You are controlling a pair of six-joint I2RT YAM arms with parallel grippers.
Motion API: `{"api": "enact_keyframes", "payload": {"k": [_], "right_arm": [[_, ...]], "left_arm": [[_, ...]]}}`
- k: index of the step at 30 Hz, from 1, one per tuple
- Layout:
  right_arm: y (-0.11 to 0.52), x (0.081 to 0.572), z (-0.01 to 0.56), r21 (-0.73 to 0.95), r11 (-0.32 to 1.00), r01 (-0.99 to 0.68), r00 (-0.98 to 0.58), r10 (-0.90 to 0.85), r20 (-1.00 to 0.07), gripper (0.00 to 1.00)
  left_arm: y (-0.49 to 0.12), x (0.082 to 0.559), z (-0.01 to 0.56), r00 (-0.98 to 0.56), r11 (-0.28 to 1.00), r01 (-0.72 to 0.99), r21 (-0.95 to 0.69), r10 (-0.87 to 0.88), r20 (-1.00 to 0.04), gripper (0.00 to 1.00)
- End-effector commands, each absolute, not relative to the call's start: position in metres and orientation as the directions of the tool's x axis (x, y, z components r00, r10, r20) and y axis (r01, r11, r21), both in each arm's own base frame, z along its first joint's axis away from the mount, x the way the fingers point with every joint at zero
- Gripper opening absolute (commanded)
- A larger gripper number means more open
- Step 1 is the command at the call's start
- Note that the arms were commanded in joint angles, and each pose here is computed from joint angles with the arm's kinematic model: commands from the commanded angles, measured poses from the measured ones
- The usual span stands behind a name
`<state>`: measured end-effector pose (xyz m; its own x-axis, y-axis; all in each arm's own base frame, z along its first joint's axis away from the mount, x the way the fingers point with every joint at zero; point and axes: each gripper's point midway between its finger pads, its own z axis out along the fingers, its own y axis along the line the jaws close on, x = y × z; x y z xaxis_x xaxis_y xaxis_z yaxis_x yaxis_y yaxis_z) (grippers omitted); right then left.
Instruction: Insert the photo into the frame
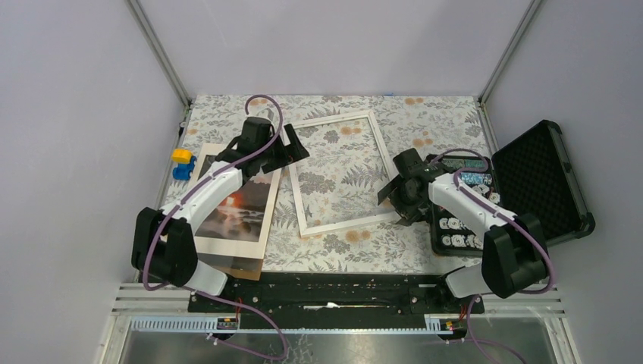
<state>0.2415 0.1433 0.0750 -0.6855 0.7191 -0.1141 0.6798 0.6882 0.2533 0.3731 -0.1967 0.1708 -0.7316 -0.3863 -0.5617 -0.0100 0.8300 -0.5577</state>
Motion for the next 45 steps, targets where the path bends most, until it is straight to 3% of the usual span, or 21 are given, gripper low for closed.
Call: {"api": "enact_keyframes", "payload": {"k": [1, 6, 13, 24, 31, 34, 37, 40, 45], "right_arm": [[0.146, 0.232, 0.058, 0.201, 0.538, 0.819, -0.537, 0.841, -0.067, 0.80], [0.136, 0.237, 0.031, 0.194, 0.456, 0.869, -0.441, 0.890, -0.116, 0.66], [0.129, 0.248, 0.008, 0.122, 0.454, 0.882, -0.432, 0.885, -0.174, 0.56], [0.132, 0.266, 0.014, 0.124, 0.536, 0.835, -0.503, 0.835, -0.221, 0.10], [0.123, 0.298, 0.083, 0.176, 0.597, 0.783, -0.514, 0.779, -0.359, 0.00], [0.102, 0.314, 0.111, 0.172, 0.638, 0.750, -0.505, 0.721, -0.474, 0.00], [0.075, 0.327, 0.122, 0.204, 0.642, 0.739, -0.489, 0.720, -0.492, 0.00], [0.068, 0.355, 0.135, 0.305, 0.771, 0.559, -0.580, 0.626, -0.521, 0.00], [0.045, 0.381, 0.162, 0.234, 0.922, 0.308, -0.642, 0.383, -0.664, 0.00]], "left_arm": [[-0.200, 0.359, 0.207, -0.691, 0.813, 0.126, -0.568, -0.339, -0.638, 0.99], [-0.196, 0.341, 0.217, -0.681, 0.816, 0.198, -0.543, -0.283, -0.675, 0.99], [-0.193, 0.325, 0.243, -0.638, 0.807, 0.284, -0.518, -0.244, -0.730, 0.99], [-0.184, 0.319, 0.263, -0.593, 0.819, 0.292, -0.494, -0.251, -0.765, 0.99], [-0.183, 0.332, 0.284, -0.568, 0.829, 0.280, -0.484, -0.263, -0.780, 0.99], [-0.184, 0.337, 0.293, -0.559, 0.831, 0.275, -0.483, -0.270, -0.784, 0.99], [-0.184, 0.343, 0.300, -0.551, 0.831, 0.268, -0.487, -0.283, -0.785, 0.99], [-0.190, 0.349, 0.302, -0.564, 0.821, 0.264, -0.506, -0.294, -0.772, 0.99], [-0.204, 0.356, 0.303, -0.600, 0.779, 0.274, -0.564, -0.320, -0.733, 0.99]]}}
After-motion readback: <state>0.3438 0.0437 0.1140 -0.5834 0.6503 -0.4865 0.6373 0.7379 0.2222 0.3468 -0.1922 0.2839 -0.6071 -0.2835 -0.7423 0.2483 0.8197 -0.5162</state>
